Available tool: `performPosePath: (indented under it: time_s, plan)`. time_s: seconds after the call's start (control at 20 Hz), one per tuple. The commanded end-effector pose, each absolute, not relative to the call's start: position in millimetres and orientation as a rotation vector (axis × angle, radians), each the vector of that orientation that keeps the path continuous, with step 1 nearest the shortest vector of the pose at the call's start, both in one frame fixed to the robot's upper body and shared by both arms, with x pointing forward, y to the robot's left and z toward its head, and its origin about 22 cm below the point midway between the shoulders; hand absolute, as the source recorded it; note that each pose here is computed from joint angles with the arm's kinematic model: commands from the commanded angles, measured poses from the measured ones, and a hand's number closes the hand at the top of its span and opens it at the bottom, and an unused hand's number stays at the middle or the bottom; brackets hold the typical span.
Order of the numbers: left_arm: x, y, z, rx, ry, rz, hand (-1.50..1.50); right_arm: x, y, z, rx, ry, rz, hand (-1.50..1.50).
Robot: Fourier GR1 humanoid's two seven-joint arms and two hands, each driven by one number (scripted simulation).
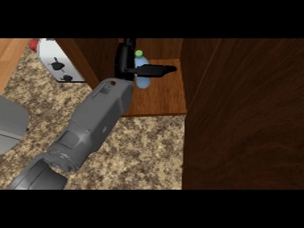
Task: Pick up the bottled water, place it into the cabinet and close the cabinet
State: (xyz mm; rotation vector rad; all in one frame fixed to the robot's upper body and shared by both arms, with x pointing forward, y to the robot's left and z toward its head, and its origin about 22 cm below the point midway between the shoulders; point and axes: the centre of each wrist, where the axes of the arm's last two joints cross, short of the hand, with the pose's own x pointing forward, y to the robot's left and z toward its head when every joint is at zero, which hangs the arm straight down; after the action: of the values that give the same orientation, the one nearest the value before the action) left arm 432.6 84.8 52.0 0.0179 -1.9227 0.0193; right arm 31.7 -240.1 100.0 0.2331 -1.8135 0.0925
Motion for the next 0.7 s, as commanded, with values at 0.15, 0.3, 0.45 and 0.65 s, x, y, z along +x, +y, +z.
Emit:
performPosePath:
  time_s: [0.15, 0.3, 0.45, 0.65]
  plan:
    - [415.8, 78.1, 42.1, -0.096, -1.909, 0.011, -1.50, 34.1, -230.2, 123.3, 0.233, -1.839, 0.072, -1.50]
    - [394.9, 84.0, 14.7, -0.203, -1.892, 0.029, -1.50, 28.5, -240.8, 130.0, 0.204, -1.842, 0.089, -1.50]
    - [376.9, 74.6, 13.4, -0.300, -1.873, 0.036, -1.50, 33.6, -228.6, 115.8, 0.219, -1.833, 0.085, -1.50]
    - [354.9, 68.7, 11.4, -0.443, -1.859, 0.052, -1.50, 35.4, -229.4, 132.1, 0.224, -1.842, 0.095, -1.50]
